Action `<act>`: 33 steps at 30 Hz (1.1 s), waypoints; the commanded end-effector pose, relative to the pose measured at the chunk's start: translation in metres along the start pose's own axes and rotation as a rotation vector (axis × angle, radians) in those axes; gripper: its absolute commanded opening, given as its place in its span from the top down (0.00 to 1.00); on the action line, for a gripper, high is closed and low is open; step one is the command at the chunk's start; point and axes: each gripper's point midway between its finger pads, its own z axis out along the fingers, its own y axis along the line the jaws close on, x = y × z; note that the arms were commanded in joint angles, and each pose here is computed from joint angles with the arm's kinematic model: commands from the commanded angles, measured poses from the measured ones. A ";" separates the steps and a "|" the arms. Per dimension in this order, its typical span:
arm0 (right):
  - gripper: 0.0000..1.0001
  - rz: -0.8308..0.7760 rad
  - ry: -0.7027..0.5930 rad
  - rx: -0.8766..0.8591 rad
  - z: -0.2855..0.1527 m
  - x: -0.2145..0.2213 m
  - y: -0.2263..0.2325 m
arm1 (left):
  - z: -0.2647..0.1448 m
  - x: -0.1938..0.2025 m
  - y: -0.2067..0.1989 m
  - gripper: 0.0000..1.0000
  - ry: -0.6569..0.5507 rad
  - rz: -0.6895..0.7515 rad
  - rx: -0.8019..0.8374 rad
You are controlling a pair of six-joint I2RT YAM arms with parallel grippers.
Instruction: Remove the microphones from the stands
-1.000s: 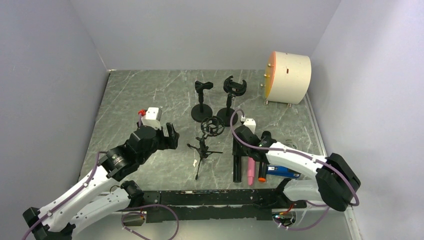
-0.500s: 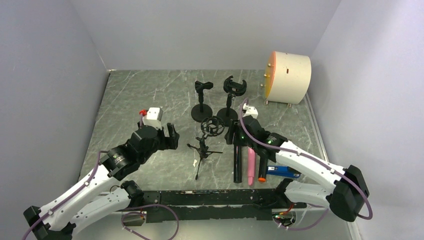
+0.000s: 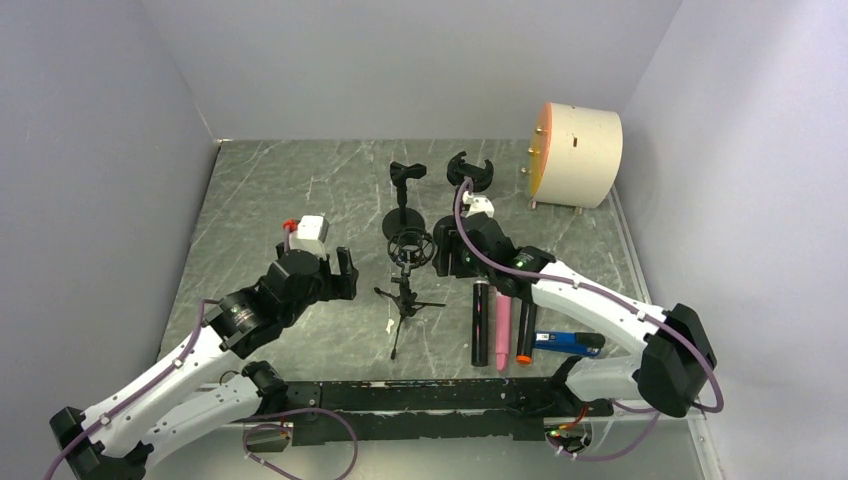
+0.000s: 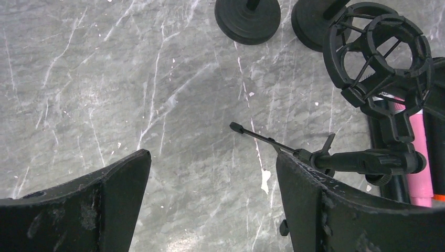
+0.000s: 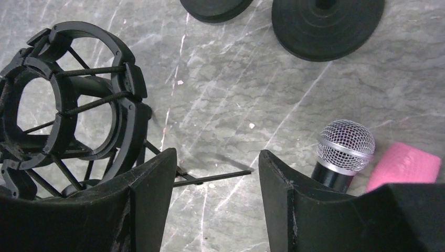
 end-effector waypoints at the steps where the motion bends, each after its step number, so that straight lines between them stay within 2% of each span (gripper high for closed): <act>1: 0.36 -0.024 -0.108 0.024 -0.018 -0.030 -0.003 | -0.004 -0.023 0.000 0.06 -0.061 0.021 -0.012; 12: 0.14 -0.117 -0.394 0.209 -0.073 -0.099 -0.065 | 0.005 -0.070 0.018 0.05 -0.079 0.218 -0.132; 17: 0.07 -0.059 -0.515 0.226 -0.097 -0.131 -0.098 | 0.019 -0.086 0.033 0.05 -0.048 0.189 -0.121; 19: 0.04 -0.087 -0.561 0.201 -0.100 -0.143 -0.104 | 0.023 -0.092 0.041 0.05 -0.041 0.151 -0.089; 21: 0.02 -0.143 -0.532 0.180 -0.093 -0.143 -0.107 | 0.024 -0.096 0.052 0.05 -0.030 0.104 -0.075; 23: 0.01 -0.132 -0.505 0.219 -0.091 -0.148 -0.120 | 0.020 -0.101 0.068 0.05 -0.030 0.057 -0.094; 26: 0.01 -0.138 -0.515 0.208 -0.090 -0.158 -0.134 | 0.012 -0.107 0.093 0.05 -0.057 -0.012 -0.139; 29: 0.01 -0.197 -0.517 0.189 -0.090 -0.165 -0.137 | 0.009 -0.106 0.098 0.05 -0.100 -0.040 -0.120; 31: 0.01 -0.137 -0.502 0.231 -0.092 -0.167 -0.143 | 0.006 -0.099 0.101 0.05 -0.102 -0.054 -0.134; 33: 0.01 -0.013 -0.469 0.284 -0.095 -0.162 -0.151 | 0.003 -0.095 0.104 0.05 -0.107 -0.056 -0.150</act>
